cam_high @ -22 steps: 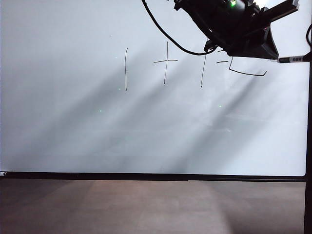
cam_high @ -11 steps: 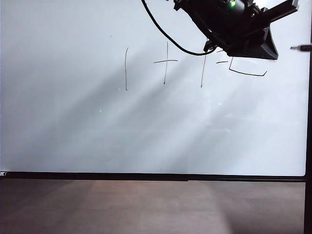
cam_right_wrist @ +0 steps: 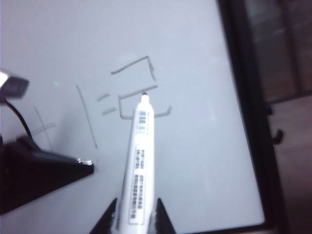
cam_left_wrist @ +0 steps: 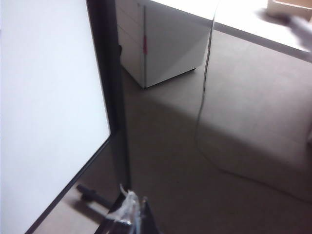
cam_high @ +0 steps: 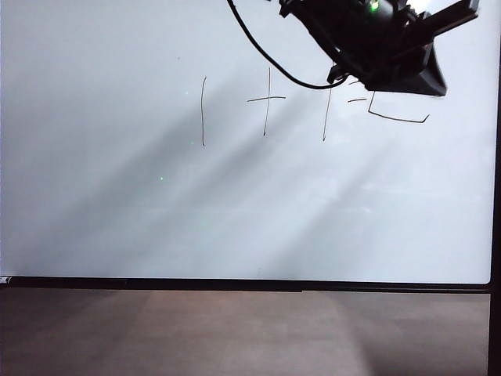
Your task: Reach to the right to find the marker pen, pick it up, and write the answer to the math problem on the whiteboard.
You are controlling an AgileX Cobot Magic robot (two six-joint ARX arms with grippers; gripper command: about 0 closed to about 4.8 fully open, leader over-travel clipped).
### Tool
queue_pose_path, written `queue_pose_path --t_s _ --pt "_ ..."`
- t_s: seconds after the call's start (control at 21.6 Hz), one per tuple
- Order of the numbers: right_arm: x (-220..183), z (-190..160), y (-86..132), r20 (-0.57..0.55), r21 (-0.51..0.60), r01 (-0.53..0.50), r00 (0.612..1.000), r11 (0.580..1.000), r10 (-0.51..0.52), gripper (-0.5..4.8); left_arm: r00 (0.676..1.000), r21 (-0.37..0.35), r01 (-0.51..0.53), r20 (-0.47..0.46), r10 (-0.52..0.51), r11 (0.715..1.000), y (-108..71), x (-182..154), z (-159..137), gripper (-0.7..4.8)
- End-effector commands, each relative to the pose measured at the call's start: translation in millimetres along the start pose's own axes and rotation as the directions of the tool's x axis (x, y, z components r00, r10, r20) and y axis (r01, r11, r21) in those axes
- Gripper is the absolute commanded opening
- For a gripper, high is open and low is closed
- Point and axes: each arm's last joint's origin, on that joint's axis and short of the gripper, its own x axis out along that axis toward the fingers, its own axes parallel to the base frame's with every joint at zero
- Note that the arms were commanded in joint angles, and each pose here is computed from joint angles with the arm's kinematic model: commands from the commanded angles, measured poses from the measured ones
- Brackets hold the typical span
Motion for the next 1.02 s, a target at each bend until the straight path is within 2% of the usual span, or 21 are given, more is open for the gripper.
queue_pose_path --t_s 0.05,0.14,0.23,0.37,0.88,1.02 --pt "1 -3 -1 -0.048 -0.059 -0.015 0.999 0.998 0.012 -0.04 1.000 0.005 0.010 0.016 -0.010 1.000 -2.3 -3 5 -0.05" --pt "1 -5 -2 -0.069 -0.082 -0.003 0.998 0.997 -0.002 -0.04 1.000 0.005 0.013 0.017 -0.013 1.000 -2.2 -3 5 -0.05" --pt "1 -8 -4 -0.079 -0.132 0.049 0.995 0.990 -0.060 -0.04 1.000 0.005 0.013 0.017 -0.013 1.000 -2.4 -3 5 -0.05" --pt "0 -8 -6 -0.058 -0.134 0.117 0.990 0.984 -0.125 -0.04 1.000 0.005 0.010 0.017 -0.010 1.000 -2.1 -3 5 -0.05" --pt "0 -11 -8 -0.094 -0.124 0.127 0.986 0.984 -0.139 -0.01 1.000 0.005 0.009 0.019 -0.010 1.000 -2.1 -3 6 -0.05" --pt "0 -11 -8 -0.095 -0.124 0.127 0.986 0.984 -0.139 -0.01 0.999 0.010 0.010 0.041 -0.010 1.000 -4.0 -13 16 -0.05"
